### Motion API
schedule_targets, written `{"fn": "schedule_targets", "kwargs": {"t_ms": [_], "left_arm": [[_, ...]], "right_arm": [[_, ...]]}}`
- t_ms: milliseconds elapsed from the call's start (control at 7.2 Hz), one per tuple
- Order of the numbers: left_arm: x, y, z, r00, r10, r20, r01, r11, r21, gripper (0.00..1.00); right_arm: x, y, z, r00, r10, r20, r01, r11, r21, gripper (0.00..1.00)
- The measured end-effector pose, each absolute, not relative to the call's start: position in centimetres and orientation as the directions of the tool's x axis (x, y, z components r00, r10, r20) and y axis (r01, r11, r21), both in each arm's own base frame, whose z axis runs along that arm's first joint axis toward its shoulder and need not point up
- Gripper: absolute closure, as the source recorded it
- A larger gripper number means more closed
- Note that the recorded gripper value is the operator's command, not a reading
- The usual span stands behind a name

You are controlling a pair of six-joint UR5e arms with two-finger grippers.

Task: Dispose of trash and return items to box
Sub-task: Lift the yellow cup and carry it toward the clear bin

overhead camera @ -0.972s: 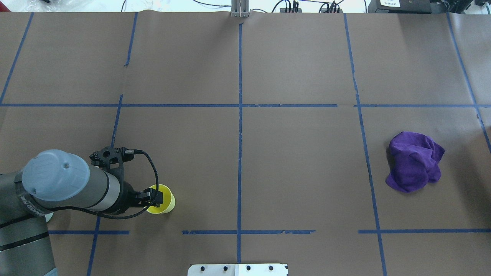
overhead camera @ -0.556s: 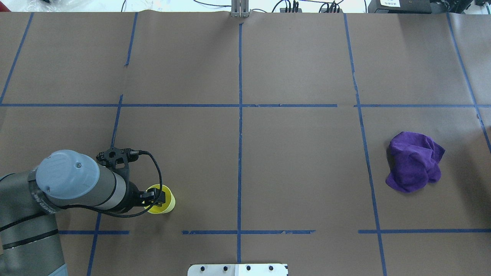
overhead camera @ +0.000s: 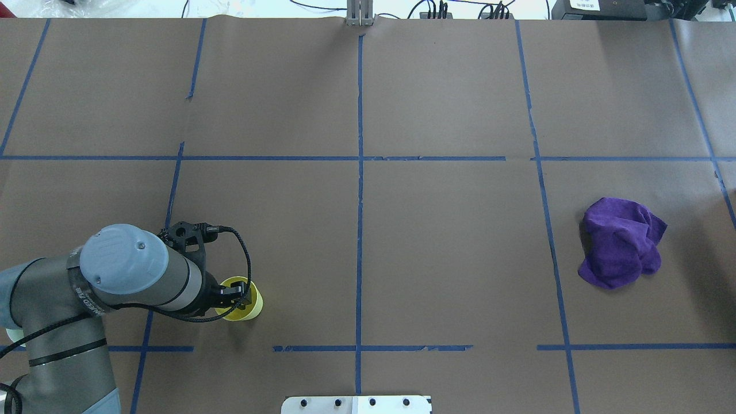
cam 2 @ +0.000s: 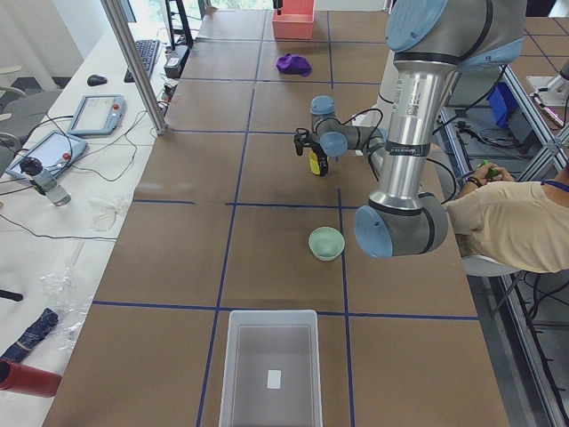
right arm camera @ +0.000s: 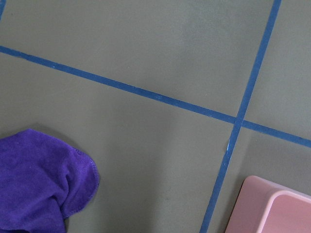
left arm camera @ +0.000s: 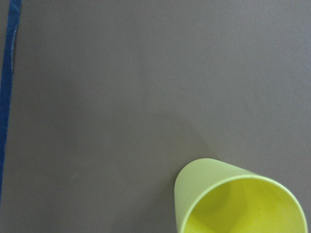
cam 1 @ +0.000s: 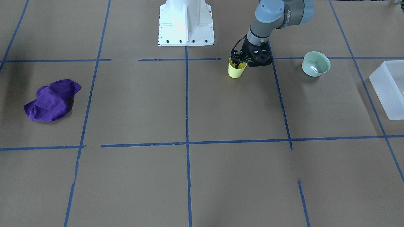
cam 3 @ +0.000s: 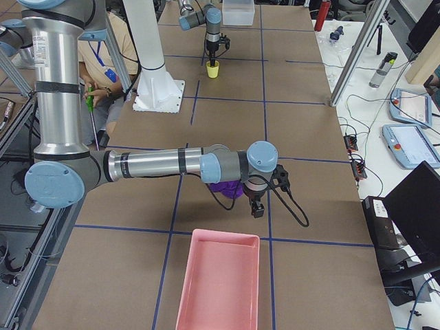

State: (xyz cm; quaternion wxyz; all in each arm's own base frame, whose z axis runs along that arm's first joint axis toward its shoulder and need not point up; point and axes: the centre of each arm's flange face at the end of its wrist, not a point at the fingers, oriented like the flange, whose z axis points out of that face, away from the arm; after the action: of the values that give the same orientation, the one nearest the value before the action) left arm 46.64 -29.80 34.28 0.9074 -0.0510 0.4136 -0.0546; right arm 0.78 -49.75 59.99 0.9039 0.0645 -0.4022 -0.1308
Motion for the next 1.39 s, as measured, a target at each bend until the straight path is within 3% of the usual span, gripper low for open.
{"fn": "schedule_targets", "kwargs": {"t_ms": [556, 833, 1111, 1389], "left_arm": [[44.3, -30.4, 31.4, 0.602, -0.140, -0.786, 0.072, 0.990, -0.122, 1.00], [36.7, -33.9, 27.1, 0.519, -0.122, -0.846, 0.140, 0.988, -0.057, 1.00], [28.0, -37.8, 28.0, 0.549, 0.043, -0.834, 0.136, 0.981, 0.140, 1.00], [19.2, -40.7, 33.5, 0.651, 0.246, -0.719, 0.030, 0.937, 0.348, 1.00]], "right_arm": [[0.6, -49.7, 60.1, 0.639, -0.288, 0.713, 0.187, 0.958, 0.219, 0.00], [0.4, -49.8, 60.2, 0.638, -0.289, 0.714, 0.190, 0.957, 0.217, 0.00], [0.4, -49.8, 60.1, 0.639, -0.290, 0.713, 0.191, 0.957, 0.218, 0.00], [0.3, -49.7, 60.2, 0.633, -0.288, 0.719, 0.191, 0.958, 0.215, 0.00]]}}
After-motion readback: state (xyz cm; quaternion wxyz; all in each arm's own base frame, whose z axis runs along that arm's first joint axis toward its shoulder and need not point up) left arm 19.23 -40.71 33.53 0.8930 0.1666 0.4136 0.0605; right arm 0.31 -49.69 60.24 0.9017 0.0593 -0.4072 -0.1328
